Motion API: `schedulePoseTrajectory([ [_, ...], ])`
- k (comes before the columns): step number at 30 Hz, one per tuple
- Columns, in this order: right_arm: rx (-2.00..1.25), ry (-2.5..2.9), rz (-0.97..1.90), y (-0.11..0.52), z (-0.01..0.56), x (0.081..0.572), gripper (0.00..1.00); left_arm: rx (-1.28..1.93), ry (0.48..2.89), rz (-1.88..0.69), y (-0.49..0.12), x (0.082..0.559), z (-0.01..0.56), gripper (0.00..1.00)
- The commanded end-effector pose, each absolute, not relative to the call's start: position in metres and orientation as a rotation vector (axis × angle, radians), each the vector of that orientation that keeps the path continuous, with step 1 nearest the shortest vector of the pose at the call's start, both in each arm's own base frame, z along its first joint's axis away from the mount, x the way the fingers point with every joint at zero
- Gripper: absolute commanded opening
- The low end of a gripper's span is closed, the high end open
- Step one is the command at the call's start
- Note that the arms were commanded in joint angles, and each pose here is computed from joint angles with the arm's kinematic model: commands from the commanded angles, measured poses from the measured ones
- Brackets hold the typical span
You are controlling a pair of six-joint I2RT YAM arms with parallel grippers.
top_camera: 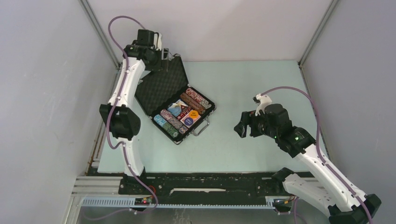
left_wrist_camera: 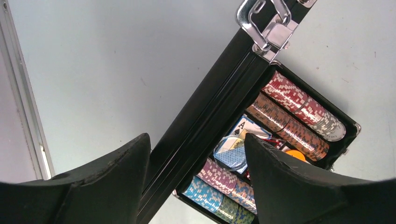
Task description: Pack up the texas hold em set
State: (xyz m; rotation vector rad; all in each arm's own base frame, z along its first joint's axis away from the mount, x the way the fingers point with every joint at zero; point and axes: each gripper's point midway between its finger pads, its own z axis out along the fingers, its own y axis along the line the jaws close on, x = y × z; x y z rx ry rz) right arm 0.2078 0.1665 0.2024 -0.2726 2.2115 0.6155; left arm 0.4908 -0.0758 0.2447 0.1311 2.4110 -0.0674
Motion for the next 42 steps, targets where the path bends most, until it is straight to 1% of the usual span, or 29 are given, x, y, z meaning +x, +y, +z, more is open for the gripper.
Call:
schedulePoseTrajectory([
  [1, -0.257, 2.183, 0.652, 0.174, 0.209, 0.213, 0.88, 0.198, 2.384, -0.078, -0.085, 0.480, 0.261, 0.75],
  [2, -0.239, 2.187, 0.646, 0.173, 0.208, 0.215, 0.89, 0.218, 2.396, -0.114, -0.094, 0.474, 0.258, 0.72],
  [4, -0.199, 2.197, 0.635, 0.172, 0.206, 0.220, 0.89, 0.262, 2.393, -0.138, -0.112, 0.462, 0.256, 0.70],
  [7, -0.131, 2.245, 0.623, 0.175, 0.197, 0.230, 0.90, 0.313, 2.386, -0.096, -0.131, 0.447, 0.252, 0.66],
  [8, -0.106, 2.257, 0.626, 0.176, 0.197, 0.234, 0.91, 0.325, 2.393, -0.070, -0.136, 0.442, 0.248, 0.62],
  [11, 0.059, 2.307, 0.683, 0.177, 0.188, 0.252, 0.95, 0.367, 2.409, -0.012, -0.153, 0.426, 0.232, 0.57],
  [13, 0.252, 2.335, 0.738, 0.170, 0.182, 0.267, 0.98, 0.368, 2.401, 0.001, -0.163, 0.416, 0.225, 0.54],
  [16, 0.437, 2.321, 0.766, 0.160, 0.174, 0.294, 1.00, 0.363, 2.392, -0.014, -0.179, 0.403, 0.215, 0.52],
  [21, 0.495, 2.237, 0.677, 0.149, 0.169, 0.328, 1.00, 0.379, 2.365, -0.094, -0.213, 0.380, 0.197, 0.52],
  [23, 0.488, 2.217, 0.677, 0.148, 0.171, 0.334, 1.00, 0.392, 2.384, -0.166, -0.228, 0.370, 0.184, 0.55],
  [24, 0.479, 2.211, 0.677, 0.148, 0.171, 0.335, 1.00, 0.401, 2.396, -0.212, -0.235, 0.364, 0.179, 0.61],
  [28, 0.426, 2.230, 0.694, 0.149, 0.168, 0.337, 1.00, 0.436, 2.422, -0.377, -0.258, 0.340, 0.173, 0.78],
  [29, 0.402, 2.239, 0.707, 0.151, 0.167, 0.336, 1.00, 0.454, 2.424, -0.455, -0.265, 0.330, 0.173, 0.82],
  [31, 0.343, 2.254, 0.755, 0.157, 0.165, 0.336, 1.00, 0.467, 2.408, -0.585, -0.275, 0.316, 0.183, 0.86],
  [33, 0.272, 2.260, 0.832, 0.169, 0.166, 0.335, 1.00, 0.489, 2.373, -0.691, -0.281, 0.302, 0.198, 0.88],
  [36, 0.207, 2.268, 0.921, 0.185, 0.166, 0.336, 0.99, 0.495, 2.332, -0.745, -0.279, 0.293, 0.210, 0.89],
  [38, 0.177, 2.276, 0.986, 0.197, 0.166, 0.339, 0.95, 0.472, 2.343, -0.757, -0.271, 0.297, 0.208, 0.83],
  [40, 0.155, 2.286, 1.057, 0.213, 0.163, 0.343, 0.92, 0.429, 2.379, -0.811, -0.263, 0.304, 0.199, 0.73],
  [42, 0.143, 2.287, 1.140, 0.229, 0.162, 0.347, 0.86, 0.354, 2.403, -0.850, -0.254, 0.319, 0.187, 0.67],
])
